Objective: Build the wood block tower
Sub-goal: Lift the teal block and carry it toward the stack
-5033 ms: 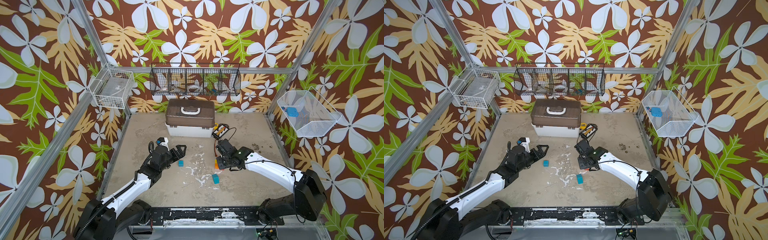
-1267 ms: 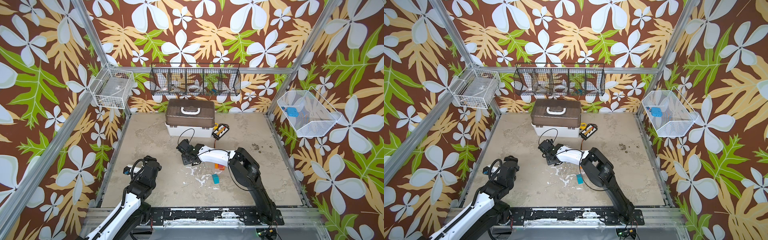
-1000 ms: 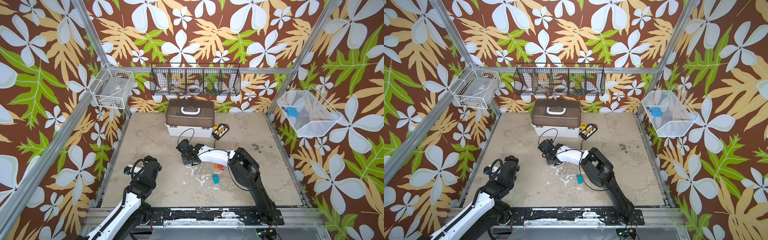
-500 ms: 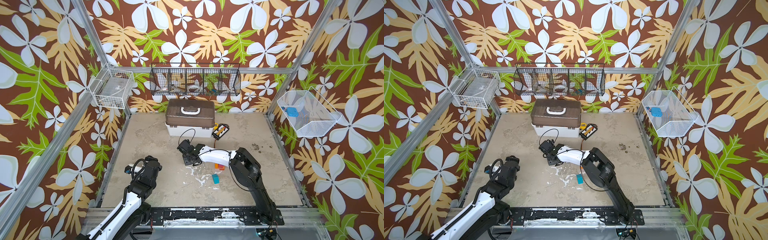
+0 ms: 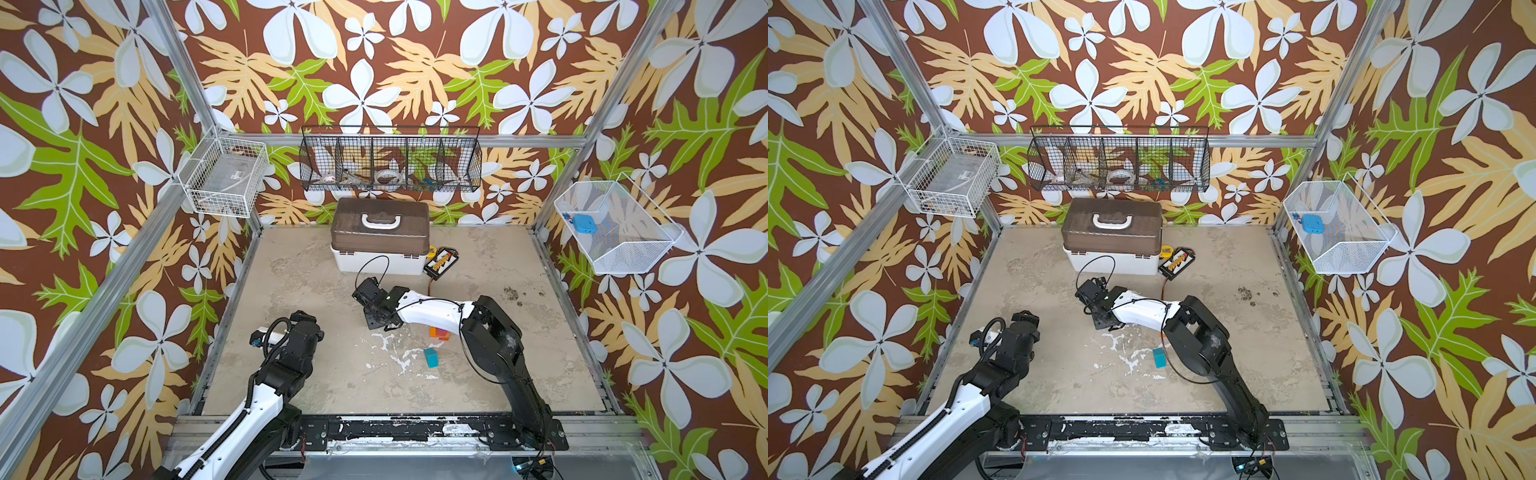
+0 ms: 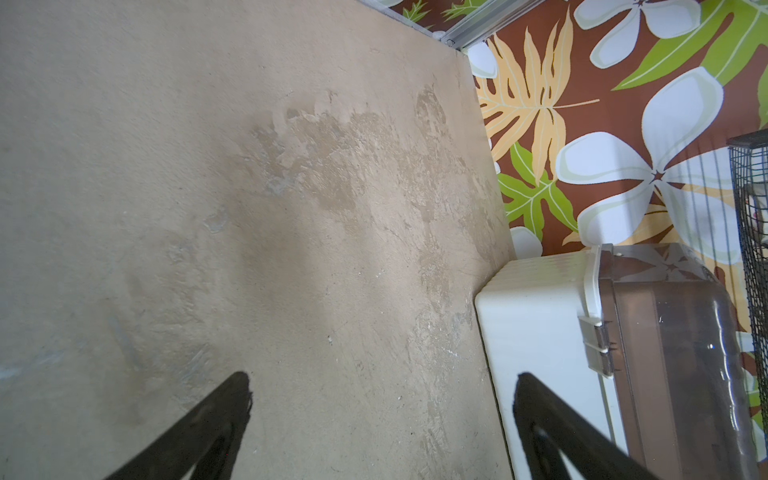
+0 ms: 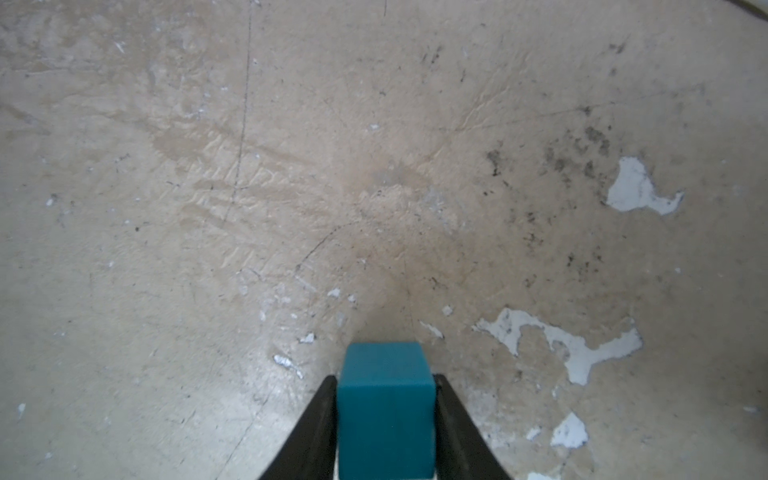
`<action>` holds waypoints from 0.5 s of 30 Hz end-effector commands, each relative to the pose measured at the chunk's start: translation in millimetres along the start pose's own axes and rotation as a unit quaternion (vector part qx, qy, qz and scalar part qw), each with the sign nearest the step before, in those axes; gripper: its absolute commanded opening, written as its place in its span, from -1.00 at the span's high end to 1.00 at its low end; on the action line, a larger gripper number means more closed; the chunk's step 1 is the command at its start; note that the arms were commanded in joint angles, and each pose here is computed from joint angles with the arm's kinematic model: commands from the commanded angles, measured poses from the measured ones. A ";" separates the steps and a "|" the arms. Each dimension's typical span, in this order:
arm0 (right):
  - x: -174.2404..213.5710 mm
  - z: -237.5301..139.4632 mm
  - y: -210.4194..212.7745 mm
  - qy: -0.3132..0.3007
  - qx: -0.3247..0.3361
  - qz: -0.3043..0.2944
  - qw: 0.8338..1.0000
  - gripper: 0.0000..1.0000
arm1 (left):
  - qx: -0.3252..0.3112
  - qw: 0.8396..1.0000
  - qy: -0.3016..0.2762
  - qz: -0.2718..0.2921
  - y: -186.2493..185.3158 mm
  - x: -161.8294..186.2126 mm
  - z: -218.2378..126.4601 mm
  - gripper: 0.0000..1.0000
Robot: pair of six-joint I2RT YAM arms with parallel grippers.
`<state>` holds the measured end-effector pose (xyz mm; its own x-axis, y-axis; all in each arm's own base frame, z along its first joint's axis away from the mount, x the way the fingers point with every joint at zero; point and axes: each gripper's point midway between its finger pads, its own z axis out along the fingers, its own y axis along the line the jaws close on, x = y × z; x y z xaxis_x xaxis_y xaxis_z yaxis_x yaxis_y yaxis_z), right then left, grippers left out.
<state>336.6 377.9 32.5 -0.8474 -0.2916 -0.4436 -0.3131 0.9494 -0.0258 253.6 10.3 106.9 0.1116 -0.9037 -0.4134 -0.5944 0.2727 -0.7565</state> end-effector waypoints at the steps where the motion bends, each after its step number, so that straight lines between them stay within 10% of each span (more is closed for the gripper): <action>1: 0.8 1.3 -3.7 0.004 0.013 -0.002 1.000 0.26 | 0.005 1.000 0.001 -0.002 -2.6 0.3 0.0 -0.99; 15: 2.6 -43.6 -7.0 -0.024 0.005 0.004 1.000 0.46 | 0.035 0.999 0.020 0.013 -12.5 9.1 2.5 -0.99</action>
<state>323.0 370.6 57.5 -0.8370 -0.2928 -0.4622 -0.3201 0.9472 -0.0204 256.3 5.5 104.3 0.0840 -0.9072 -0.4122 -0.5811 0.2914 -0.7599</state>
